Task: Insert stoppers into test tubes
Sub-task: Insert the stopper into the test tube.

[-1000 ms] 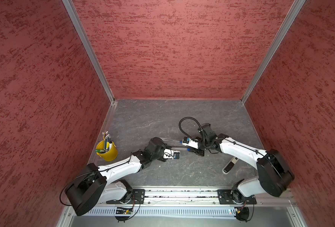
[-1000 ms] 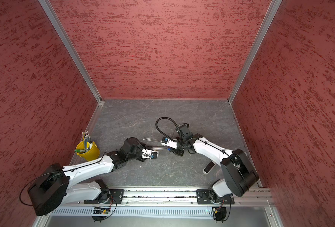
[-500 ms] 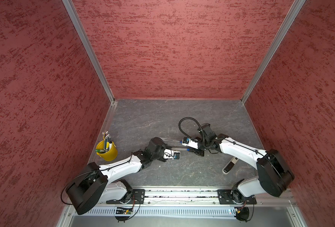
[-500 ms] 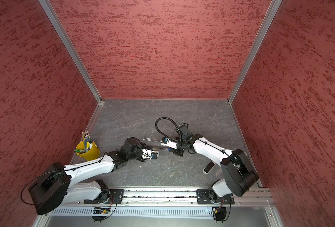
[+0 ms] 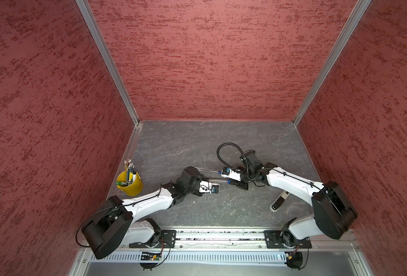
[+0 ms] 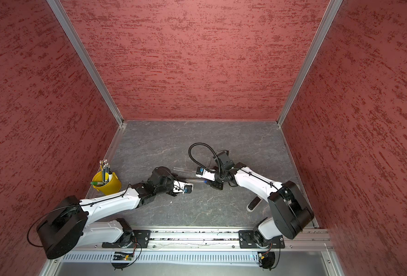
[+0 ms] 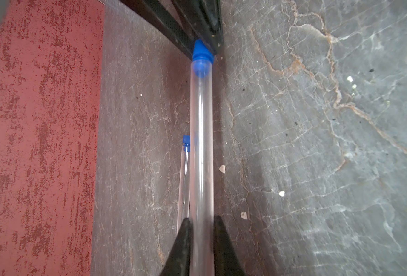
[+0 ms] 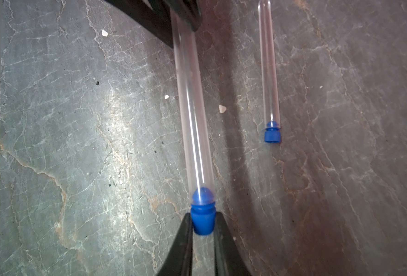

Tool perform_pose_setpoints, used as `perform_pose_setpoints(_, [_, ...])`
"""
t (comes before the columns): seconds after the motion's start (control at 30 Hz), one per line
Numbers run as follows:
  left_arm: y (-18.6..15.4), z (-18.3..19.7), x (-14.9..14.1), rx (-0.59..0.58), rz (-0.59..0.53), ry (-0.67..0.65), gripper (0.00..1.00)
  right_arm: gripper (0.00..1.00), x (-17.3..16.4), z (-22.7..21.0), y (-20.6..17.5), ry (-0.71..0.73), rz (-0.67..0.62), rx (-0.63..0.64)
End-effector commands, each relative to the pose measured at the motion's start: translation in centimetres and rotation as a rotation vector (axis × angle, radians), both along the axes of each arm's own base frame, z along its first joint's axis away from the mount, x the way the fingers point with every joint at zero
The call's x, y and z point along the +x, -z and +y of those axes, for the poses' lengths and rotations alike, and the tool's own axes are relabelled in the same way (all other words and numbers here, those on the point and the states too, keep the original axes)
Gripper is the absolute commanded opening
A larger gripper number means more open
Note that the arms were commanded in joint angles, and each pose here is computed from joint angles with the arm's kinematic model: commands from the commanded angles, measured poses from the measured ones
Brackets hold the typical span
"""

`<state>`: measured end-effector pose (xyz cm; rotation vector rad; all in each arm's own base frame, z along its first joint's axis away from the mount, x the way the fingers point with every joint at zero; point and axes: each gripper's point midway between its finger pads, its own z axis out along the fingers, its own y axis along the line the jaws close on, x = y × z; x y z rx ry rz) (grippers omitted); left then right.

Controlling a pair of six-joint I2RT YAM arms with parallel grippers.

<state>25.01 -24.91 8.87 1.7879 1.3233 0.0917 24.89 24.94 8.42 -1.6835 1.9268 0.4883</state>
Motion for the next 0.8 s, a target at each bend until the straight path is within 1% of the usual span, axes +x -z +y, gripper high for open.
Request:
perform_pose_setpoints(0.0, [-0.63,-1.06,-0.08,-0.017,-0.014,0.041,0.16,0.17,1.04,1.40,-1.66,-0.039,-0.064,0.035])
perform_pose_setpoints(0.3, [-0.59,-1.06,0.06,-0.008,-0.028,0.047,0.15,0.17,1.00,1.48,-1.31,-0.050,-0.067,0.010])
perform_pose_setpoints(0.43, [-0.55,-1.03,0.06,-0.008,-0.027,0.046,0.15,0.19,1.14,1.43,-1.35,-0.043,-0.070,0.005])
perform_pose_setpoints(0.63, [-0.25,-0.48,0.07,-0.006,-0.015,0.030,0.14,0.33,1.14,1.16,-1.26,-0.031,-0.071,-0.004])
perform_pose_setpoints(0.77, [-0.19,-0.12,0.11,-0.008,-0.007,0.021,0.14,0.40,1.00,0.92,-1.13,-0.030,-0.075,-0.012])
